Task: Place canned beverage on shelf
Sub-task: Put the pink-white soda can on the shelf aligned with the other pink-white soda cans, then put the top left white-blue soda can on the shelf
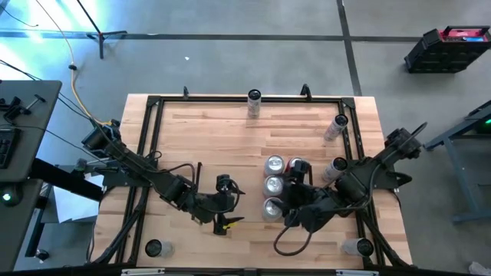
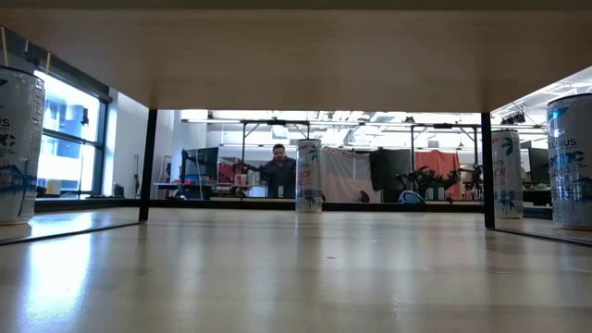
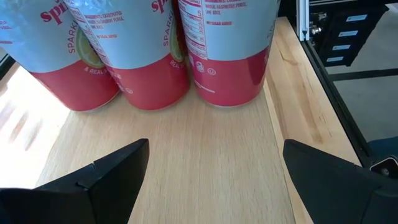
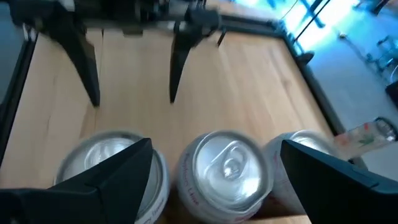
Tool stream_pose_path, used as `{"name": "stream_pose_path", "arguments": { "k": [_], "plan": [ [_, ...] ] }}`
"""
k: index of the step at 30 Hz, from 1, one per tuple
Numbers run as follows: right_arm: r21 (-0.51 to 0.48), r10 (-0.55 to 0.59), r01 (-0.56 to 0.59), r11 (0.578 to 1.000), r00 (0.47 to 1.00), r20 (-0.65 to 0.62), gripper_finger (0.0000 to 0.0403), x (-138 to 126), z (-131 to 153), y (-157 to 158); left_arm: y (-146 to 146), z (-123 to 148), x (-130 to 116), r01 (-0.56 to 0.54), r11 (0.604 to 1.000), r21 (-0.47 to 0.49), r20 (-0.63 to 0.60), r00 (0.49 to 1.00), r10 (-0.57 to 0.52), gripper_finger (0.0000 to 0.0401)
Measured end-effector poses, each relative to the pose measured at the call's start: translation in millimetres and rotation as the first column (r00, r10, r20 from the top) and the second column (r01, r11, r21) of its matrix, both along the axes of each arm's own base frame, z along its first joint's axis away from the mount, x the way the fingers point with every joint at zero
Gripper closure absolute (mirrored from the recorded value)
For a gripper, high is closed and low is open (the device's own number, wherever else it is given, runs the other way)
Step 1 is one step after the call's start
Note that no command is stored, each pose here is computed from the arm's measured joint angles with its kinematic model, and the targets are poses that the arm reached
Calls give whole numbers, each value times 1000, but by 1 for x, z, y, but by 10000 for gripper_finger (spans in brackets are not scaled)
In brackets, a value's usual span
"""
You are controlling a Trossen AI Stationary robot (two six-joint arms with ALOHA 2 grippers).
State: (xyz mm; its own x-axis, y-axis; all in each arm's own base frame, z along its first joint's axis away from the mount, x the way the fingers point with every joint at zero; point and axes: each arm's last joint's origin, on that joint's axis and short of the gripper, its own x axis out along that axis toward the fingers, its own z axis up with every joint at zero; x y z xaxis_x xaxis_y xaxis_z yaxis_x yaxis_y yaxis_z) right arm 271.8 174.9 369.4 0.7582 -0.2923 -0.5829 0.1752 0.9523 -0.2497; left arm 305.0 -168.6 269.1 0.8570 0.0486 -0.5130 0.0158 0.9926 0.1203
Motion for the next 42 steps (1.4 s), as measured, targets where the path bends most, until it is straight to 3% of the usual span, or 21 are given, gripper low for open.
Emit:
{"name": "stream_pose_path", "arguments": {
  "k": [9, 17, 28, 32, 35, 42],
  "plan": [
    [-69, 13, -10, 998, 999, 48, 61, -6, 8, 2, 2, 6, -3, 4, 1000, -1, 14, 1000, -4, 39],
    [-93, -63, 67, 993, 997, 48, 61, -5, 15, -23, 11, 29, -16, 19, 1000, 12, 57, 998, -20, 39],
    [-111, 3, 15, 994, 986, 165, 61, -38, 57, -44, 91, 80, -43, -159, 987, 19, 113, 981, 155, 39],
    [-90, -35, 52, 995, 983, 183, 61, -55, 67, -60, 116, 83, -67, -232, 972, 31, 7, 973, 232, 39],
    [-73, -76, 91, 993, 980, 185, 61, -64, 69, -66, 126, 87, -97, -287, 958, -20, -88, 955, 284, 39],
    [-128, -95, 119, 985, 979, 180, 61, -64, 64, -59, 130, 120, -164, -356, 920, -164, -341, 895, 286, 39]
  ]
}}
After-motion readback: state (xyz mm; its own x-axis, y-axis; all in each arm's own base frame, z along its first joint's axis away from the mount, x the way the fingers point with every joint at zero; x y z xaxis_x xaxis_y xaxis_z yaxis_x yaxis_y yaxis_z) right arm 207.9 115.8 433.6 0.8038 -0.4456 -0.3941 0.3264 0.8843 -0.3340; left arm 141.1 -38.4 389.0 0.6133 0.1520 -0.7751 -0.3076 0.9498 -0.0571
